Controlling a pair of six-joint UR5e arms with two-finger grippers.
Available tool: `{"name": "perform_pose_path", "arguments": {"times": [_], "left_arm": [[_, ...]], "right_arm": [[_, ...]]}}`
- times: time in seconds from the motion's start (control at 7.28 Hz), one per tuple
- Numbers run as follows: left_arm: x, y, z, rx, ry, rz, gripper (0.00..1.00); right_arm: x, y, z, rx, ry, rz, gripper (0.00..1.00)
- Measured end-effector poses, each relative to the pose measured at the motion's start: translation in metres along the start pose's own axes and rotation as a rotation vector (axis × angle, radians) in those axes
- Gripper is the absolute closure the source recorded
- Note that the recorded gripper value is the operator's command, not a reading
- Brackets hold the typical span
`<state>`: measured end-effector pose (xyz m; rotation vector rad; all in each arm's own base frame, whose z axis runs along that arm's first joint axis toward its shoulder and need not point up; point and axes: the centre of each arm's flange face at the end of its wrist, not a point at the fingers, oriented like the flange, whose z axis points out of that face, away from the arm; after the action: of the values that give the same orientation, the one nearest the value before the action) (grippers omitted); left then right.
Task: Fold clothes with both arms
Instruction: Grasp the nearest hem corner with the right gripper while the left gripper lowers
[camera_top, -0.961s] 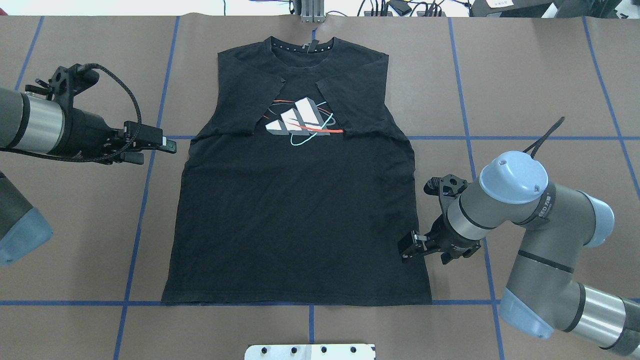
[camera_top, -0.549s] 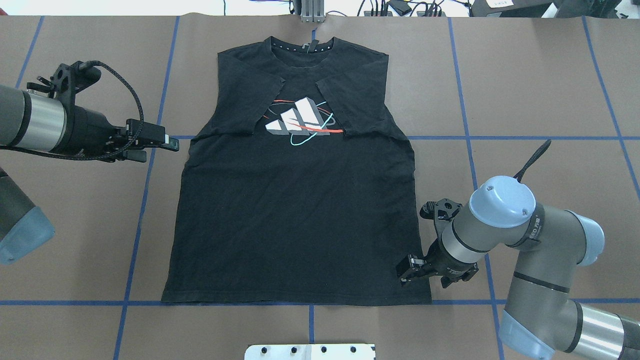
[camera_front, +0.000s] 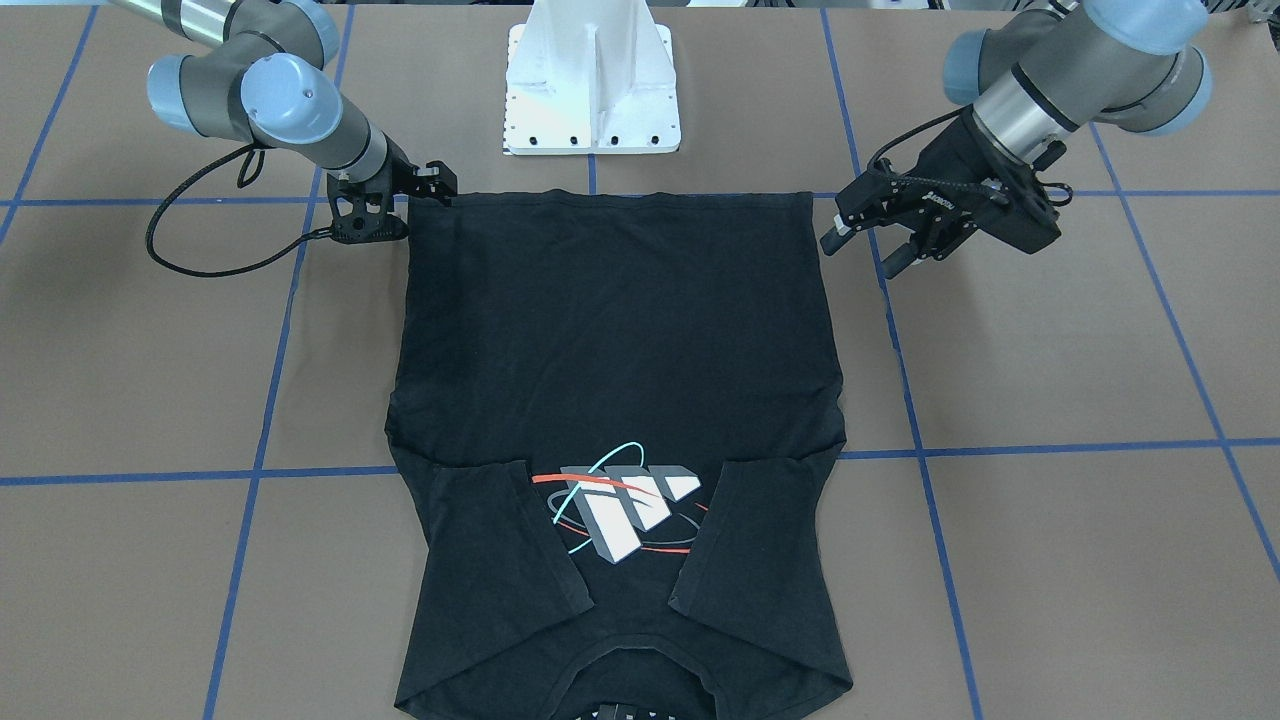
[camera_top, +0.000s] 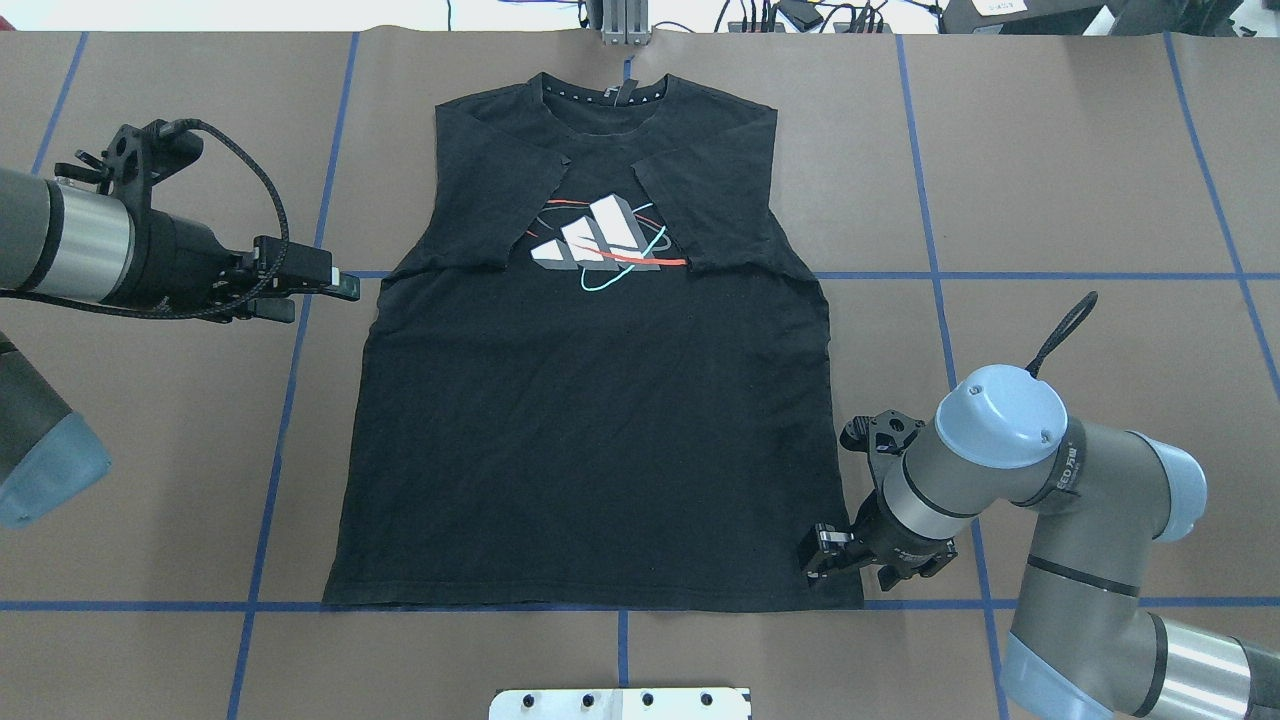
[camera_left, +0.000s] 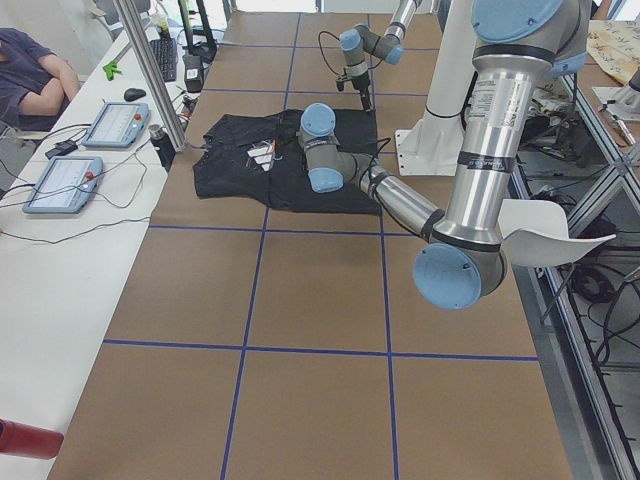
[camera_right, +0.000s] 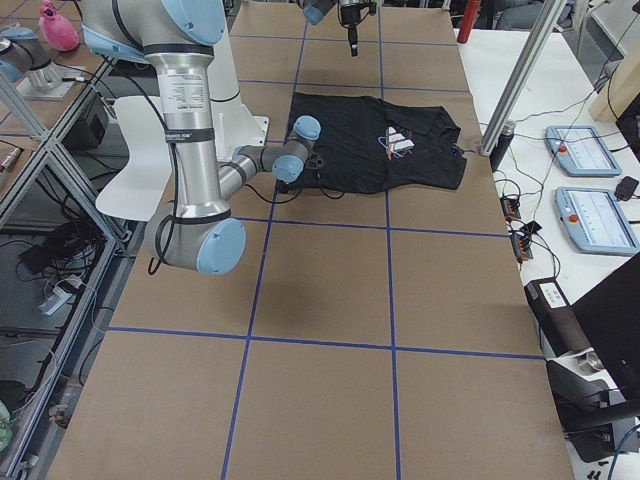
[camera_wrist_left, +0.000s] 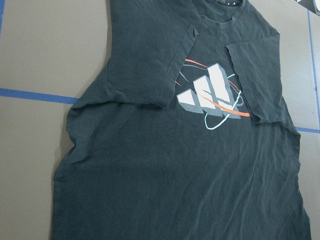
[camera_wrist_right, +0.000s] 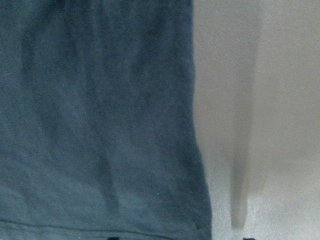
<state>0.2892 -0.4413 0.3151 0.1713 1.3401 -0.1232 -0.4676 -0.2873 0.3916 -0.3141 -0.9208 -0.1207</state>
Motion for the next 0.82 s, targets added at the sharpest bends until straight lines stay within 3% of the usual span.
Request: {"name": "perform_pose_path", "arguments": {"times": [0.55, 0.82], "left_arm": [[0.0015, -0.0001, 0.0002, 0.0, 0.002, 0.003, 0.0], [0.0031, 0.0001, 0.0007, -0.001, 0.004, 0.005, 0.0]], "right_arm": [[0.0015, 0.0012, 0.0005, 0.0, 0.002, 0.009, 0.3], [0.002, 0.0026, 0.0006, -0.001, 0.003, 0.01, 0.29]]}}
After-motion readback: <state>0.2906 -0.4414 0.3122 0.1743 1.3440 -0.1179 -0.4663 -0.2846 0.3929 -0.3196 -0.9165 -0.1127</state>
